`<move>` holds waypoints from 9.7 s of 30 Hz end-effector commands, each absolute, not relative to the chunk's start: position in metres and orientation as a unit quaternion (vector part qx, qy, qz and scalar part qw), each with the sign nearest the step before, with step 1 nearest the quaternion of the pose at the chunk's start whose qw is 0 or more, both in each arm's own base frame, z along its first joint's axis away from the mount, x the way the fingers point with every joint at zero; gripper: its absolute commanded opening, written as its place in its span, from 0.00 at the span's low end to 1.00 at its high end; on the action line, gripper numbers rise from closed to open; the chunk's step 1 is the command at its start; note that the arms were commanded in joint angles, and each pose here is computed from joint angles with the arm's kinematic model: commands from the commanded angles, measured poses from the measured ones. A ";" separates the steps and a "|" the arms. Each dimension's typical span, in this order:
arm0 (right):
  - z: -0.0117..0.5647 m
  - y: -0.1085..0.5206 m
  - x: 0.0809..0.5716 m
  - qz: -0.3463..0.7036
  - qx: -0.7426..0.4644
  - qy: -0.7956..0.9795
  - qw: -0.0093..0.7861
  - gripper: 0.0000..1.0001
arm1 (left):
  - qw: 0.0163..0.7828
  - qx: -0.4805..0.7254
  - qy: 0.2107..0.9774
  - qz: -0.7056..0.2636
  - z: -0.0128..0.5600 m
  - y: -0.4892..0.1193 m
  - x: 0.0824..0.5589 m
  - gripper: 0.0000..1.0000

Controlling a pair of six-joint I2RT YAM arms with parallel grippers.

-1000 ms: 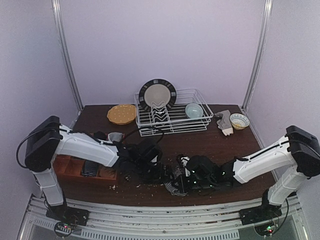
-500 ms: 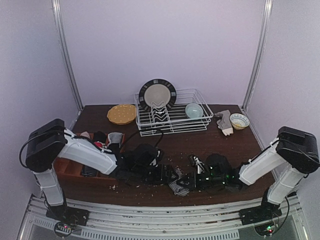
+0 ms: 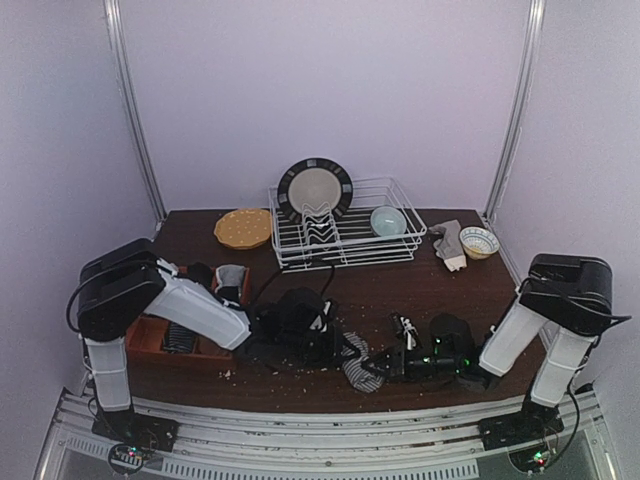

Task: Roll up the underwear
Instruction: Roll the underwear at the center of the board, then pick up the underwear from the center of the board, then adjust the storage box at the corner of the board, then place the underwear in the storage box, then move the storage box to the corner of the board.

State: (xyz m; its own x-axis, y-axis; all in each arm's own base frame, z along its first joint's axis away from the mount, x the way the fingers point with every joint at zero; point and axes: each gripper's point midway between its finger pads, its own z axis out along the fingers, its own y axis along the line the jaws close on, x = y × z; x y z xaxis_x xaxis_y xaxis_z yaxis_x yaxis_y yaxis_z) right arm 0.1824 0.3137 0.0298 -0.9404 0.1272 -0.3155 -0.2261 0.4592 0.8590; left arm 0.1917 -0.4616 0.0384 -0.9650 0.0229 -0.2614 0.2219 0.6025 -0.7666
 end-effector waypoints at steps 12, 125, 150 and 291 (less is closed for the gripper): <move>0.046 0.258 0.161 0.287 -0.092 0.922 0.241 0.52 | 0.079 0.080 0.946 -0.304 0.006 -0.445 0.191 0.00; 0.103 0.467 0.234 0.339 -0.174 0.879 0.287 0.67 | 0.395 -0.037 0.911 -0.114 0.239 -0.087 0.238 0.00; 0.062 0.559 0.252 0.233 -0.208 0.913 0.260 0.79 | 0.384 -0.039 0.903 -0.190 0.216 -0.095 0.204 0.00; 0.113 0.410 0.272 0.254 -0.180 0.912 0.266 0.69 | 0.291 0.044 0.953 -0.070 0.163 -0.227 0.162 0.73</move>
State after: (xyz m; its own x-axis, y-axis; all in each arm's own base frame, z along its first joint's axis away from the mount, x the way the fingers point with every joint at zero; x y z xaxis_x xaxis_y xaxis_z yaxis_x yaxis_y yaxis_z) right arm 0.2786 0.4300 0.0829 -0.8207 -0.1819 -0.5416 -0.4397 0.8064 0.3955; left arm 0.1497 -0.1945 0.1598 -0.8661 -0.1718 -0.4694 -0.0696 0.9714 -0.2272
